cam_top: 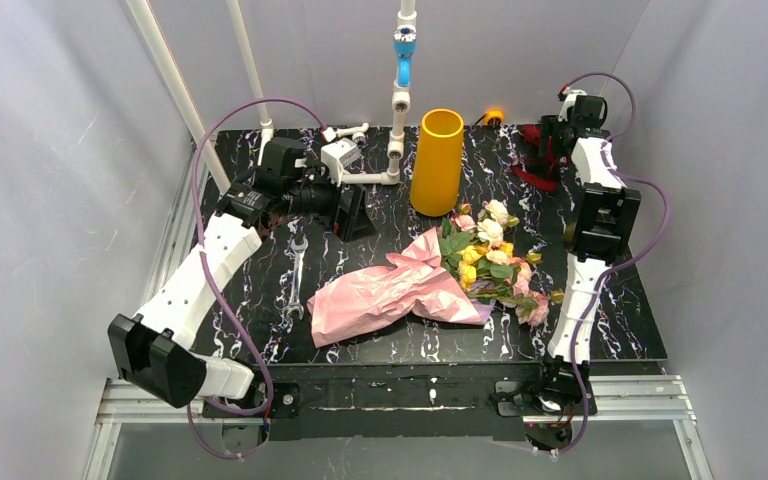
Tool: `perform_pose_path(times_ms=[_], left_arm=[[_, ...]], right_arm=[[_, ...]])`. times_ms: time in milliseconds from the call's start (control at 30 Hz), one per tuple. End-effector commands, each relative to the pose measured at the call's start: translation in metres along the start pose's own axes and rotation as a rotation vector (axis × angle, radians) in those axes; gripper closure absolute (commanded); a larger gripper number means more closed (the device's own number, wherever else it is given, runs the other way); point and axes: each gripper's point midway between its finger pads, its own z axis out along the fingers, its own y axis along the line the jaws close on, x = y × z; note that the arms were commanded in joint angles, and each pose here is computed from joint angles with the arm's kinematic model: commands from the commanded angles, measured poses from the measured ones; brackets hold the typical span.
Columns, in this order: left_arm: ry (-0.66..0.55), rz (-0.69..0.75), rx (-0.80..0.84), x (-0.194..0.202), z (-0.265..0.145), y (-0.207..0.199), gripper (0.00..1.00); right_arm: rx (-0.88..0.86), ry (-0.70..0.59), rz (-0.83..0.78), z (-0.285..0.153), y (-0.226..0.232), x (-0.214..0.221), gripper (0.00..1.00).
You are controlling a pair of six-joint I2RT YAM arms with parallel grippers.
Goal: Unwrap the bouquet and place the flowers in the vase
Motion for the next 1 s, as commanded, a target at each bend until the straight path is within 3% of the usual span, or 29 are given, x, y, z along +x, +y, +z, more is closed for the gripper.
perform_pose_path(times_ms=[0, 167, 333, 467, 667, 800, 967], left_arm=[[0.032, 0.015, 0.009, 0.009, 0.002, 0.002, 0.02], [0.053, 0.086, 0.064, 0.018, 0.007, 0.0, 0.02], [0.093, 0.123, 0.132, 0.036, 0.02, 0.002, 0.02], [0.13, 0.132, 0.188, 0.046, 0.037, 0.005, 0.02], [0.199, 0.103, 0.188, 0.063, 0.077, 0.017, 0.07], [0.263, 0.089, 0.198, 0.082, 0.103, 0.017, 0.13], [0.331, 0.076, 0.205, 0.106, 0.127, 0.013, 0.18]], right_arm=[[-0.017, -0.024, -0.055, -0.03, 0.001, -0.026, 0.14], [-0.113, -0.108, -0.084, -0.073, 0.019, -0.06, 0.02], [-0.236, -0.211, -0.132, -0.137, 0.043, -0.101, 0.02], [-0.321, -0.213, -0.174, -0.183, 0.06, -0.104, 0.02], [-0.541, -0.138, -0.146, -0.258, 0.107, -0.058, 0.03], [-0.681, -0.018, -0.101, -0.302, 0.148, 0.006, 0.07], [-0.765, 0.058, -0.162, -0.344, 0.194, 0.07, 0.12]])
